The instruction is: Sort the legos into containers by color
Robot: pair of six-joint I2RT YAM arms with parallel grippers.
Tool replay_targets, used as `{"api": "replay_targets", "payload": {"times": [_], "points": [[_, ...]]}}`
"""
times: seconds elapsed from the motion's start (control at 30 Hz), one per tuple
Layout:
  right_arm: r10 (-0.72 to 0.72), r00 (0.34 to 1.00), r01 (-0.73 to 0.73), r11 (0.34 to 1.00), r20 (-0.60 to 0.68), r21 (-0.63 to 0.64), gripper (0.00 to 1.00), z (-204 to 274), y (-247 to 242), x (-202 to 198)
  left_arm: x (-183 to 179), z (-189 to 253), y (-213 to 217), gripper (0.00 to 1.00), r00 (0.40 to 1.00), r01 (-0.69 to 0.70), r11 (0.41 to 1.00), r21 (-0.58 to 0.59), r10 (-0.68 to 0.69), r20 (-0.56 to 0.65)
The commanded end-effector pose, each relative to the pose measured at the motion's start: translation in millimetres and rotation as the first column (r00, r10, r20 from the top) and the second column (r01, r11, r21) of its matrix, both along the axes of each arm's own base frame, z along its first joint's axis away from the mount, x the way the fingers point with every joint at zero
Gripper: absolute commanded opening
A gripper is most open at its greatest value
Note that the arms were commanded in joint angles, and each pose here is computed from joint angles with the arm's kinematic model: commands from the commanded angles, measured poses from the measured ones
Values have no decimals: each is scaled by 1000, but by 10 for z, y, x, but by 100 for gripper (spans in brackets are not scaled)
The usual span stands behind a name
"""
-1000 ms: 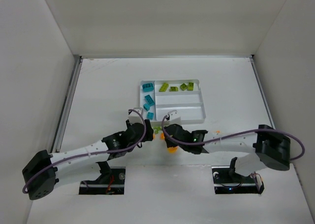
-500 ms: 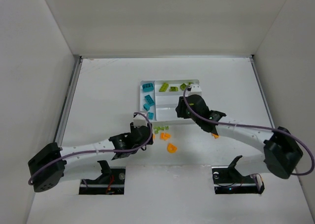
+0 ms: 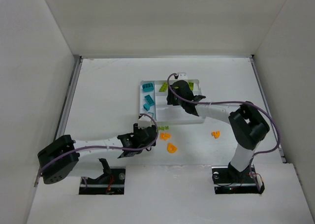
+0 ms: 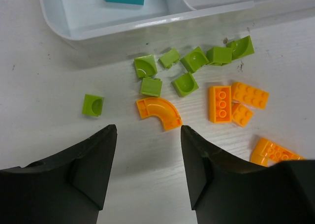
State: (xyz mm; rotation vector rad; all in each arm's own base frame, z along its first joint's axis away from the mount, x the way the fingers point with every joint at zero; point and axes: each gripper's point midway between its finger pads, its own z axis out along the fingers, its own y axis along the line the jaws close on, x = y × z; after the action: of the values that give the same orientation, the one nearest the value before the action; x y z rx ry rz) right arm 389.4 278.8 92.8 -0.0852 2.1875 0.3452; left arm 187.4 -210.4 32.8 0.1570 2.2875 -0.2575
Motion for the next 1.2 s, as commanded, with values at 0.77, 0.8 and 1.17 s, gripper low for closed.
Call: {"api": "replay_targets", "payload": {"times": [0.77, 0.8, 1.17], "points": [[-41, 992, 28, 994, 122, 110, 66, 472, -133, -245, 193, -38, -190, 49, 999, 8, 1000, 22, -9, 32], [-38, 992, 24, 993, 120, 114, 67, 471, -143, -301, 189, -47, -202, 49, 999, 11, 1000, 25, -12, 31], [-38, 992, 23, 992, 121, 124, 66, 459, -315, -560, 177, -86, -208, 45, 1000, 15, 999, 51, -16, 24]]}}
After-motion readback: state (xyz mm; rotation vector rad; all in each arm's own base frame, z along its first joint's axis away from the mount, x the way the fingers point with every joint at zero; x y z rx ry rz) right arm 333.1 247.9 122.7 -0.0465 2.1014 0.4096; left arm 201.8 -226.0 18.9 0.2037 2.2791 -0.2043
